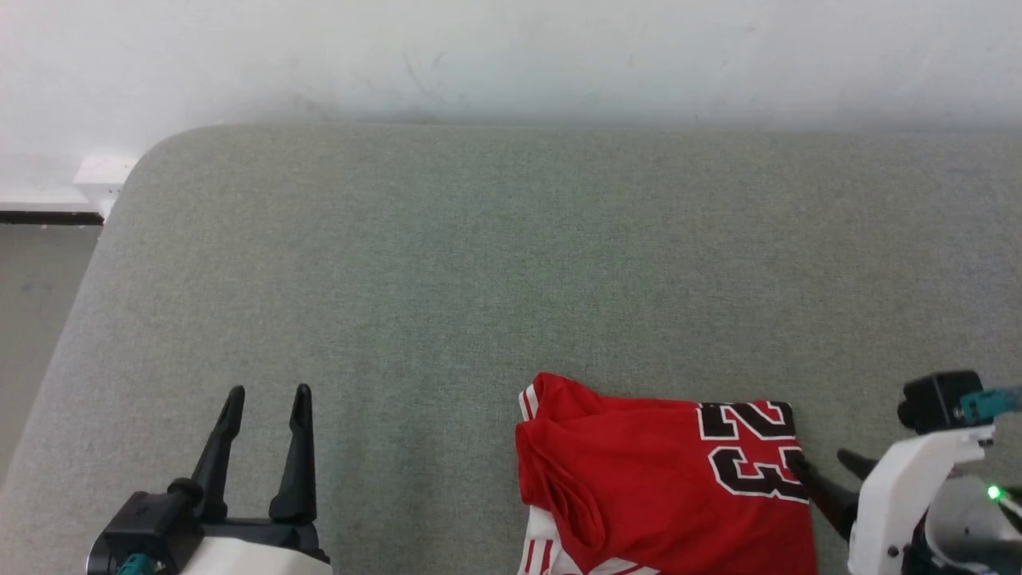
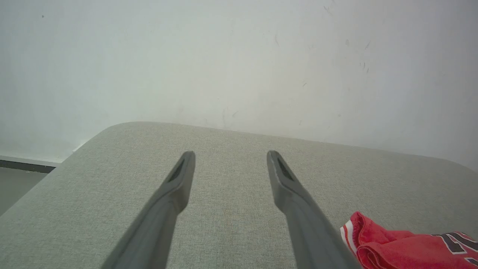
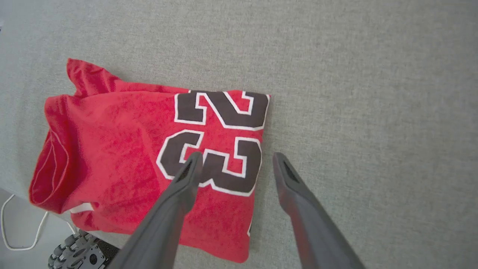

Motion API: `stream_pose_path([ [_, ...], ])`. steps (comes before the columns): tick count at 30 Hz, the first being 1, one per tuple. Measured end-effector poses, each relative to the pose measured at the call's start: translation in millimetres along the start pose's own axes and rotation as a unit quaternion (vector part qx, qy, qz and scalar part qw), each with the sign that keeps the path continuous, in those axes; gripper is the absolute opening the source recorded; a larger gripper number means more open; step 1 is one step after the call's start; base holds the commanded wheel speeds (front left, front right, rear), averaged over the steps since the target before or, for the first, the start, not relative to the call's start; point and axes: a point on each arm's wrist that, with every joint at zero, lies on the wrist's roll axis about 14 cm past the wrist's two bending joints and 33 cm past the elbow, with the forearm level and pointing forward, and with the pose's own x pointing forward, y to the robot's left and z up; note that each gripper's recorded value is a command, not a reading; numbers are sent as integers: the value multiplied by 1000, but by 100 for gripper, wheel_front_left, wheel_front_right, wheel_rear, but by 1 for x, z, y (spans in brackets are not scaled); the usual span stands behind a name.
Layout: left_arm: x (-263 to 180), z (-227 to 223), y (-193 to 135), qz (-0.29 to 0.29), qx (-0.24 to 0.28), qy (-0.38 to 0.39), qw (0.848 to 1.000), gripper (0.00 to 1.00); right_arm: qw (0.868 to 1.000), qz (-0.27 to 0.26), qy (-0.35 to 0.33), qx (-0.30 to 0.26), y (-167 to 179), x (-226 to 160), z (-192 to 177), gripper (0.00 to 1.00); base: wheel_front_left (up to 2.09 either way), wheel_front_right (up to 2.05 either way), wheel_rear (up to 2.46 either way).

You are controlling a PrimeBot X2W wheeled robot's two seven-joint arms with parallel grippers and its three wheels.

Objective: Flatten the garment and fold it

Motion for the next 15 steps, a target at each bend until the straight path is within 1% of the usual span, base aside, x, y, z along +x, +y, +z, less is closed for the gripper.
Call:
stream_pose_path([
  [4, 1, -2, -2, -5, 0, 3, 1000, 100, 999, -5, 24, 35, -2, -2, -23, 100, 0, 0, 0],
  [15, -3, -4, 6, 3, 11, 16, 1000, 100, 995, -11, 71, 70, -5, 14, -53, 100, 0, 0, 0],
])
